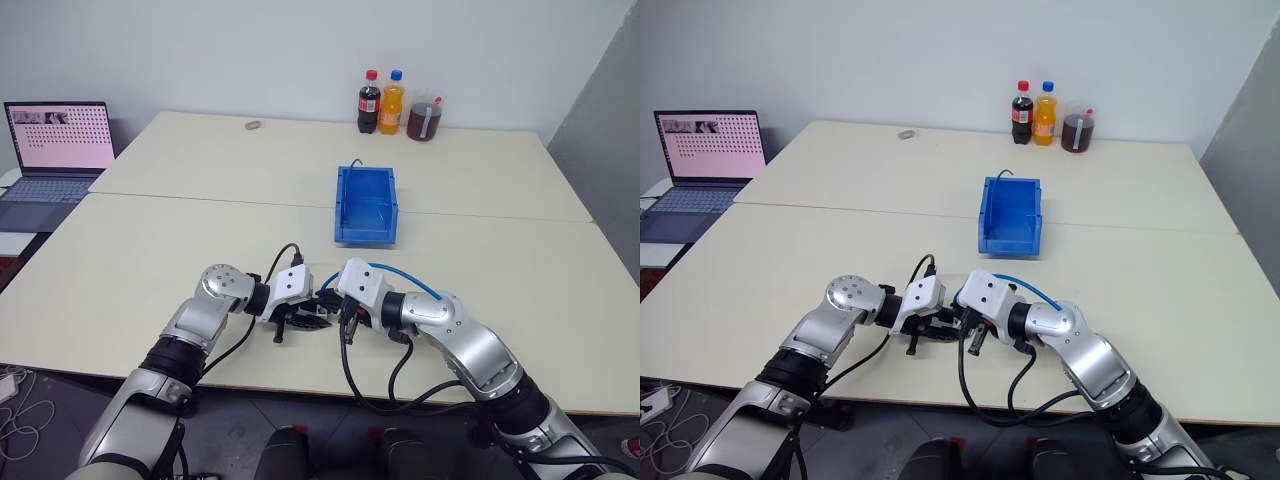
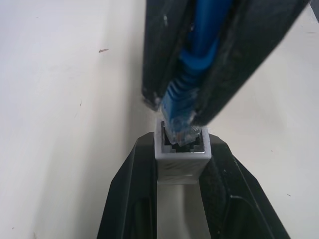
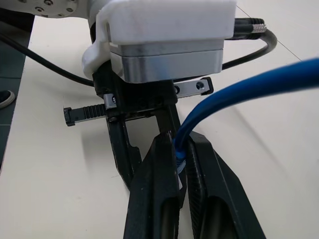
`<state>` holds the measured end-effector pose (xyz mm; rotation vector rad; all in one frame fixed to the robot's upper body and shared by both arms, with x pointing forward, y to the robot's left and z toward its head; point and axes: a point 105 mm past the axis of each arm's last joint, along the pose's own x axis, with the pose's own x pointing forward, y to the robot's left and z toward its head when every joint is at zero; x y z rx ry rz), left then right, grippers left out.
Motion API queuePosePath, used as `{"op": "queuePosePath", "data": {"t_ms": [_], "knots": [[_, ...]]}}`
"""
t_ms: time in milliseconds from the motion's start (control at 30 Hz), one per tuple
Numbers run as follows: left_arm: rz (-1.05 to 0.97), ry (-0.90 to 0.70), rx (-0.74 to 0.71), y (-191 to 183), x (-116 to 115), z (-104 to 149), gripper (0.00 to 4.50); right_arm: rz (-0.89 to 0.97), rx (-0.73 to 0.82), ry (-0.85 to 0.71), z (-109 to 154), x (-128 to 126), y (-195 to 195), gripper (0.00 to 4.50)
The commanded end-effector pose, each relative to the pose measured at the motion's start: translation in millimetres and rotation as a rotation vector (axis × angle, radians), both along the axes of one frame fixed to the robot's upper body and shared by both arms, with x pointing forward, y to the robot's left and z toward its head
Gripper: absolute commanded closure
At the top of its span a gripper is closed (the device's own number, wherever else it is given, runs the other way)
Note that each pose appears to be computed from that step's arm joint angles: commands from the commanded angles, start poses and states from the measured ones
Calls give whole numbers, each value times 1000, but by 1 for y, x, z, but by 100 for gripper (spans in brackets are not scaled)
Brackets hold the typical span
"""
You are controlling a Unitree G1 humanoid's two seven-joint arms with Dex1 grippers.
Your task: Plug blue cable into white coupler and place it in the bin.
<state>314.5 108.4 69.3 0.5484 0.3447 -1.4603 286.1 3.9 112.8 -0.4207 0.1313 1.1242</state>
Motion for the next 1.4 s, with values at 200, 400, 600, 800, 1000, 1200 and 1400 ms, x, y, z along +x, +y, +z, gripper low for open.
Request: {"op": "queuePosePath", "data": {"t_ms": [200, 400, 600, 800, 1000, 1200, 1400], "knots": [[76, -19, -20, -2, 9, -1, 372, -122, -86, 102, -34, 6, -12, 450], [79, -12, -22, -3, 9, -3, 372, -132, -77, 93, -30, 6, -8, 450], [89, 4, -34, -2, 11, -2, 372, -154, -104, 93, -40, 5, -14, 450], [97, 6, -37, 1, 13, 1, 372, -188, -124, 100, -50, 4, -26, 450], [101, 7, -37, 3, 15, 2, 372, -202, -128, 100, -52, 3, -28, 450], [97, 1, -39, 2, 15, 2, 372, -199, -122, 111, -53, -1, -24, 450], [83, -2, -40, 0, 14, 3, 372, -178, -132, 134, -57, 1, -22, 450]]}}
